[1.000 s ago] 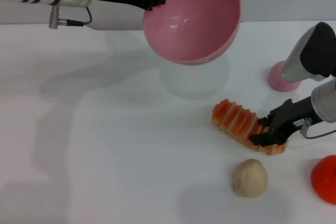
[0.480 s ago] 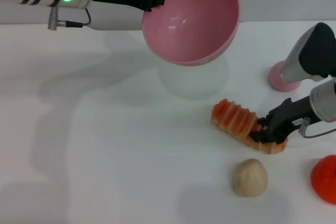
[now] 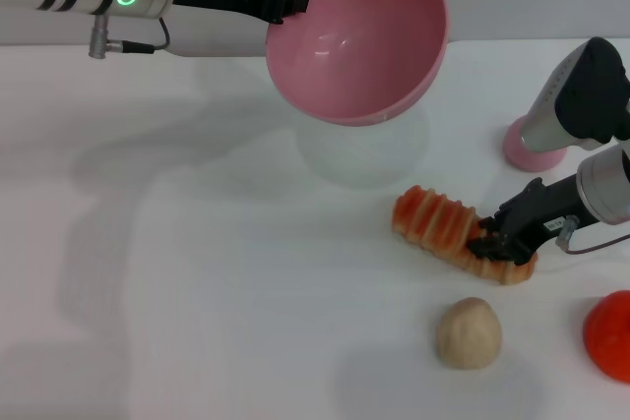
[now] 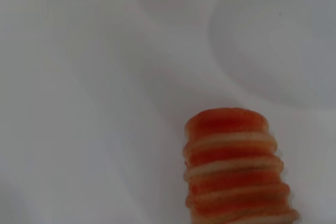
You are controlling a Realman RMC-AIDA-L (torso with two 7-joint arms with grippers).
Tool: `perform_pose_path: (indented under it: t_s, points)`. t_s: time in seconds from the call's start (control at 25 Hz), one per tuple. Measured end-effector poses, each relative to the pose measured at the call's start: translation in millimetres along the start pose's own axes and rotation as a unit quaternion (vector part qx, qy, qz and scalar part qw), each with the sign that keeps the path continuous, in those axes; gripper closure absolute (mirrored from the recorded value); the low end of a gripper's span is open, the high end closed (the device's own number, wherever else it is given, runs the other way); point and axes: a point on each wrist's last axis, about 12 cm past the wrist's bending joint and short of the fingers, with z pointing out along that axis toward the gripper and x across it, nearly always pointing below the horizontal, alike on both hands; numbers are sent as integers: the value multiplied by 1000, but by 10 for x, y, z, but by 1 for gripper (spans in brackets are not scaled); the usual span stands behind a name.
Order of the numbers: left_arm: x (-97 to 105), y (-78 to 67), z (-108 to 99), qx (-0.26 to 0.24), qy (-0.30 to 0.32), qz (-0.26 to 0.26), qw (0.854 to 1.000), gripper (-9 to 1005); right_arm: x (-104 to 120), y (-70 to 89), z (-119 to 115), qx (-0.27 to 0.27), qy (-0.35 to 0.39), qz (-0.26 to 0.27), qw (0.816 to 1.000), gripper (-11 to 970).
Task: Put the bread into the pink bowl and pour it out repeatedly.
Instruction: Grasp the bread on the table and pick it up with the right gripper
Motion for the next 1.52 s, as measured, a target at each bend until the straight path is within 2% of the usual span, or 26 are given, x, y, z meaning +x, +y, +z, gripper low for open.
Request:
perform_pose_path:
  t_s: [0.28,0.68,1.04,1.28,1.52]
  points:
    - [-8,-5,-4,1,0,2,1000,916,-2,-1,-1,0,-1,0,1000,685]
    - [-15,-8,-10,2,0,2,1000,913,-3,0,-1,0,-1,0,1000,773]
    - [-10,27,-32,-4,0,2,1000,910,41,6,-32,3,-7,7,1000,794]
    - [49,91,-81,-17,-1,-5,1000,908,122,8,-282,37,-79,30,996,798]
    - [97,131,-106,-24,0,-10,1000,906,216,-26,-539,112,-125,47,985,803]
